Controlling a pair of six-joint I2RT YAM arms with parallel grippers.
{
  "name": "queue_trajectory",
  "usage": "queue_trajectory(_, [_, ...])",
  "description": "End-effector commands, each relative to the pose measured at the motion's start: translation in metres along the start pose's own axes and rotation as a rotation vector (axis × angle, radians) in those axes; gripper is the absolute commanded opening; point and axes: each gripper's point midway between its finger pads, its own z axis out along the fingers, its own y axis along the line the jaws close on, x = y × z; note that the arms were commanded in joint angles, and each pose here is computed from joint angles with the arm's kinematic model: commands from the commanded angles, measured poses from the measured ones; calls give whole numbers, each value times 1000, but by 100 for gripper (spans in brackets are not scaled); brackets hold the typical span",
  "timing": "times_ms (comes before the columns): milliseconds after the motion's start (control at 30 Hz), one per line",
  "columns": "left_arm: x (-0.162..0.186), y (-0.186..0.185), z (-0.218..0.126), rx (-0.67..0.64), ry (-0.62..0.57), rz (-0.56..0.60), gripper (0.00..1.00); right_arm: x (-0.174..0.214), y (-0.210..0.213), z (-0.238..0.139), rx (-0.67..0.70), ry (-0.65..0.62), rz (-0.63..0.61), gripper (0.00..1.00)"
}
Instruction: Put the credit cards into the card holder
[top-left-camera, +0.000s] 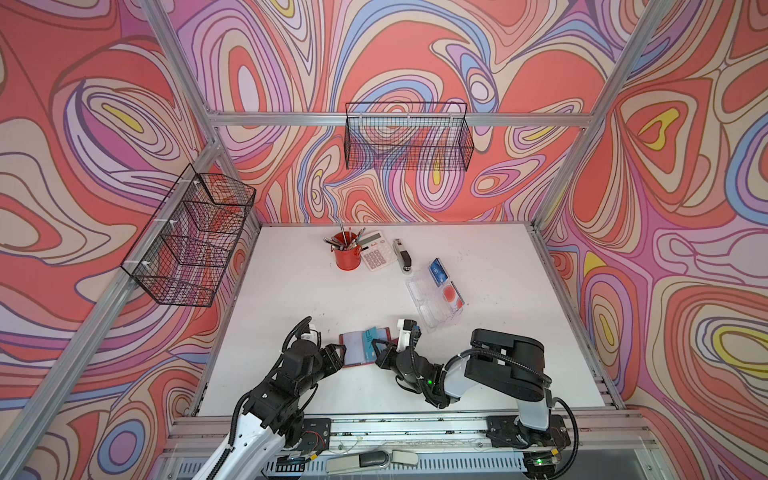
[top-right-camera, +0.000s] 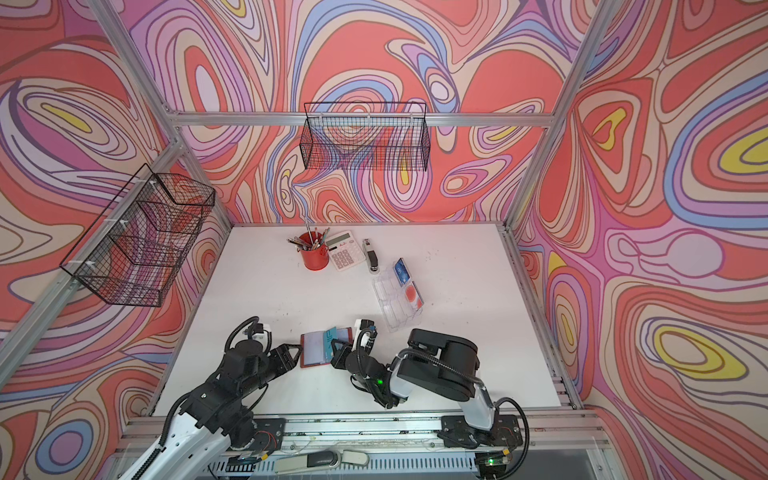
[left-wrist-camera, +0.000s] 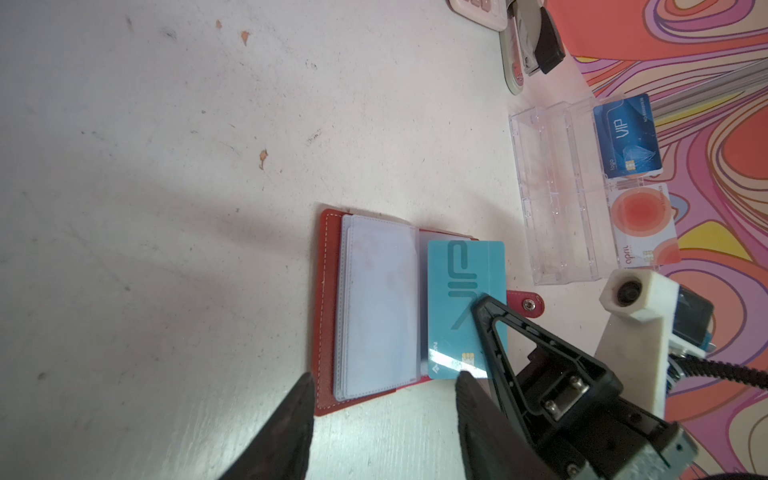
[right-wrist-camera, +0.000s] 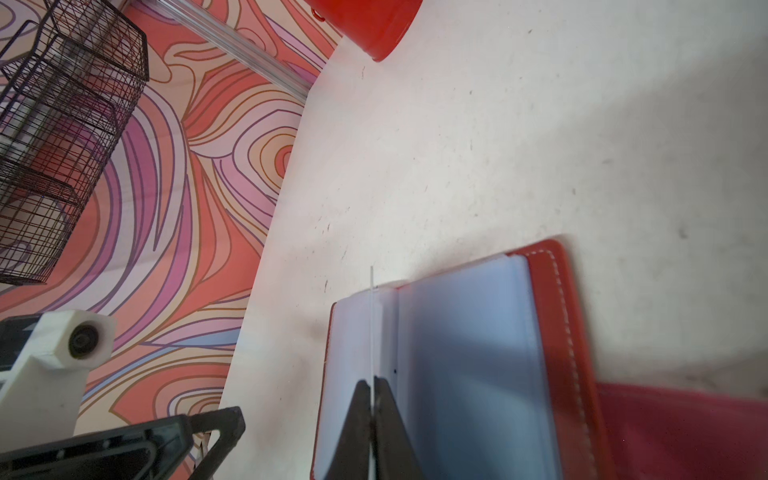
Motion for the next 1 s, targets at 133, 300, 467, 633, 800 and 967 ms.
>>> queue_trajectory(133, [-1,3,4,-7,-15,6,56,7,-10,8,14,12,1,0])
queue_trajectory(300, [-1,5,5,-12,-15,1,56,11,-13,11,18,21,7,0])
queue_trajectory(467, [1,13,11,-37,-22,-9,56,15,-12,15,11,33,18,0])
queue_trajectory(633, [4,20,21,-66,-9,-15,55,18,-15,18,16,41,31,0])
queue_trajectory(800, [5,19,27,-55,-8,-24,54,21,-20,20,26,41,55,0])
queue_trajectory(967, [6,24,31,-63,-18,-34,54,29,-27,23,34,48,103,0])
